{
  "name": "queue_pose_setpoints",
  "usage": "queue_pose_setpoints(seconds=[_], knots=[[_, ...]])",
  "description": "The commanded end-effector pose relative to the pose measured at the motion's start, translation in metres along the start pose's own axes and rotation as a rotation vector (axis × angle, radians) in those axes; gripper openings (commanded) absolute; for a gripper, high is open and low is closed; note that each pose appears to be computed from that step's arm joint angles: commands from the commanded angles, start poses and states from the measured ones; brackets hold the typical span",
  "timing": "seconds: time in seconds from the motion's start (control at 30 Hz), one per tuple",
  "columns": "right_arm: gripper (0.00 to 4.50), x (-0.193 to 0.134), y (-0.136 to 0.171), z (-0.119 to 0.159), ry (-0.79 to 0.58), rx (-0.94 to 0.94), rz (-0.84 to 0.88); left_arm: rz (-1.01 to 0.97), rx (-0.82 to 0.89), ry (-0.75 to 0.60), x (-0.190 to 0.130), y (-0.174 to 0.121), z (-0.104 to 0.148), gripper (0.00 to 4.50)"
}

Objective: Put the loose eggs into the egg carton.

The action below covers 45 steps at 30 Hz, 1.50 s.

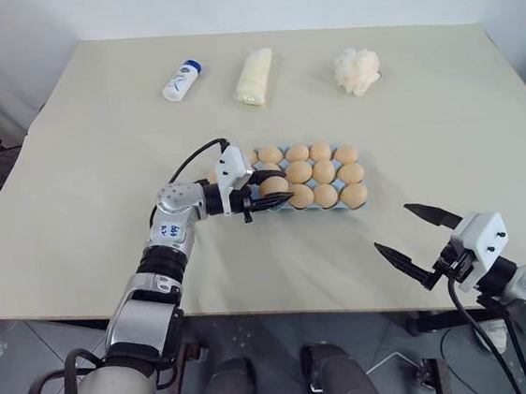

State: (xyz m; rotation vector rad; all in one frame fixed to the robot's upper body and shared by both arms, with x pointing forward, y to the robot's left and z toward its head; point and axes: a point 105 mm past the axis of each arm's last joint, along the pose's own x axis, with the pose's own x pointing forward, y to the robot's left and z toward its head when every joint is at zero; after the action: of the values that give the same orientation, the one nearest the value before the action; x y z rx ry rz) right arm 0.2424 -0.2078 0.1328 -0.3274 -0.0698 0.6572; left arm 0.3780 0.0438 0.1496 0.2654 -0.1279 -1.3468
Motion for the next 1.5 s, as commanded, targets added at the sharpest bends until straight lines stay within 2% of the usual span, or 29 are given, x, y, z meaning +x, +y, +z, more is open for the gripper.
queue_pose_setpoints(seconds=[0.03, 0.07, 0.1, 0.23, 0.47, 0.6, 0.8, 0.93, 1.1, 1.3, 1.37, 1.5], knots=[[4.50, 0.000, 0.002, 0.011, -0.041, -0.014, -0.007, 0.009, 0.020, -0.014, 0.007, 0.003, 0.006, 2.12], [4.50, 0.001, 0.004, 0.010, -0.043, -0.010, -0.005, 0.004, 0.016, -0.015, 0.007, 0.002, 0.006, 2.12], [4.50, 0.002, 0.005, 0.009, -0.047, -0.007, -0.001, 0.024, 0.030, -0.021, 0.004, 0.005, 0.009, 2.57], [4.50, 0.004, 0.005, 0.006, -0.051, -0.009, 0.009, 0.098, 0.083, -0.047, -0.020, 0.019, 0.019, 3.69], [4.50, 0.010, 0.004, 0.009, -0.070, -0.018, 0.055, 0.202, 0.062, -0.057, -0.080, 0.031, 0.021, 3.69], [4.50, 0.022, 0.002, 0.020, -0.109, -0.023, 0.093, 0.293, 0.052, -0.018, -0.125, 0.027, 0.013, 4.48], [4.50, 0.038, -0.002, 0.030, -0.138, -0.030, 0.133, 0.454, 0.053, 0.083, -0.183, 0.016, -0.002, 4.48], [4.50, 0.044, -0.002, 0.031, -0.145, -0.028, 0.163, 0.516, 0.018, 0.104, -0.203, 0.010, -0.007, 4.48], [4.50, 0.049, -0.002, 0.032, -0.151, -0.033, 0.186, 0.547, 0.006, 0.127, -0.208, 0.004, -0.013, 4.48], [4.50, 0.051, -0.003, 0.030, -0.150, -0.033, 0.194, 0.542, -0.001, 0.139, -0.195, 0.001, -0.019, 4.48], [4.50, 0.052, -0.003, 0.030, -0.152, -0.036, 0.195, 0.564, -0.008, 0.136, -0.182, 0.013, -0.022, 4.48], [4.50, 0.053, -0.001, 0.033, -0.158, -0.042, 0.192, 0.539, -0.021, 0.148, -0.137, 0.037, -0.030, 4.48]])
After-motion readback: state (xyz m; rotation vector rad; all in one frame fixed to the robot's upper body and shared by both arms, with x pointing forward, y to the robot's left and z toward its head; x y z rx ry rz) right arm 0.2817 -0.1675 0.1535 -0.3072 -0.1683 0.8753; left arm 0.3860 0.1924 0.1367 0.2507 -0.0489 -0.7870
